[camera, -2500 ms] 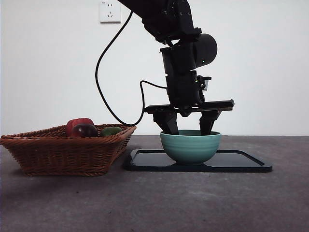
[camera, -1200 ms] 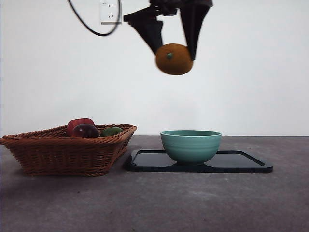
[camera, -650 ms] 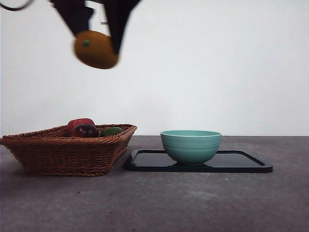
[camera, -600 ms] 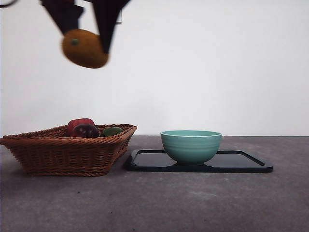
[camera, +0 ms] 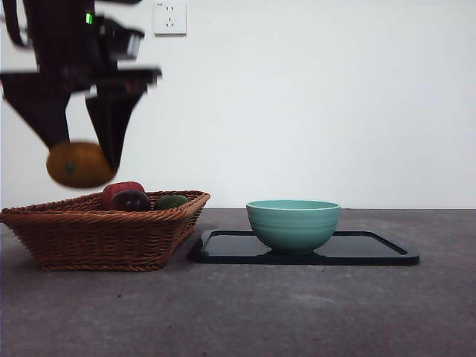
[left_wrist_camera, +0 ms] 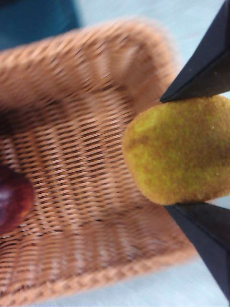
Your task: Pick up the wifruite, put it on the bowl, pick up the plate, put it on desk
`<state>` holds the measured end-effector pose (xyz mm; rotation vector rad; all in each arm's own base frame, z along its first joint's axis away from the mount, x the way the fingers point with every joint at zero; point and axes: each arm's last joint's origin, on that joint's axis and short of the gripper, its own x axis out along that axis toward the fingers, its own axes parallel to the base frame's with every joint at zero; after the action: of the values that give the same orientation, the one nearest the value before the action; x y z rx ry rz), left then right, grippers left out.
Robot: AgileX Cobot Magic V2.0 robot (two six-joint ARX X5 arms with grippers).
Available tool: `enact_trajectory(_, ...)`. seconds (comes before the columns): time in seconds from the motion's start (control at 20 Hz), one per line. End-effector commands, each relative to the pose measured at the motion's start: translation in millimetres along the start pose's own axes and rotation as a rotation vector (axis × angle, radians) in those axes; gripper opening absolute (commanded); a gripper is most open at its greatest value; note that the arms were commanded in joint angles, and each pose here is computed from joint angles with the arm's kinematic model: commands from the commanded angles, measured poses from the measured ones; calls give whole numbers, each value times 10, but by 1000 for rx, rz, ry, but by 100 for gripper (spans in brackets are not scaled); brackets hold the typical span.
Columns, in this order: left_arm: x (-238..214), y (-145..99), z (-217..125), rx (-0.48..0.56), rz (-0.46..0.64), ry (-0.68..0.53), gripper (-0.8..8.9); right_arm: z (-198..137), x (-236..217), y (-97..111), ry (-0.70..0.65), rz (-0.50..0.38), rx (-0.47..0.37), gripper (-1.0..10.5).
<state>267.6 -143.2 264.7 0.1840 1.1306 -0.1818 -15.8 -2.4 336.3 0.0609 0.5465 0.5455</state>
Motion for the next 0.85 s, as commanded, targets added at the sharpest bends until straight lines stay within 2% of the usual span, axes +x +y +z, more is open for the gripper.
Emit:
enact_trajectory(0.05,130,87,90,-59,6,-60,216,23,-25,7,-19,8,9,556)
enact_trajectory(0.2,160,190,176,-118,-32,-113,216,23,-25,7,-19,8,9,556)
enact_trajectory(0.4,202,169,233,-135,-67,-151,216,23,-25,6,-19,7,8,556)
enact_trajectory(0.85,733,92,232,-125,-62,-21,217,23,-25,6,-19,7,8,556)
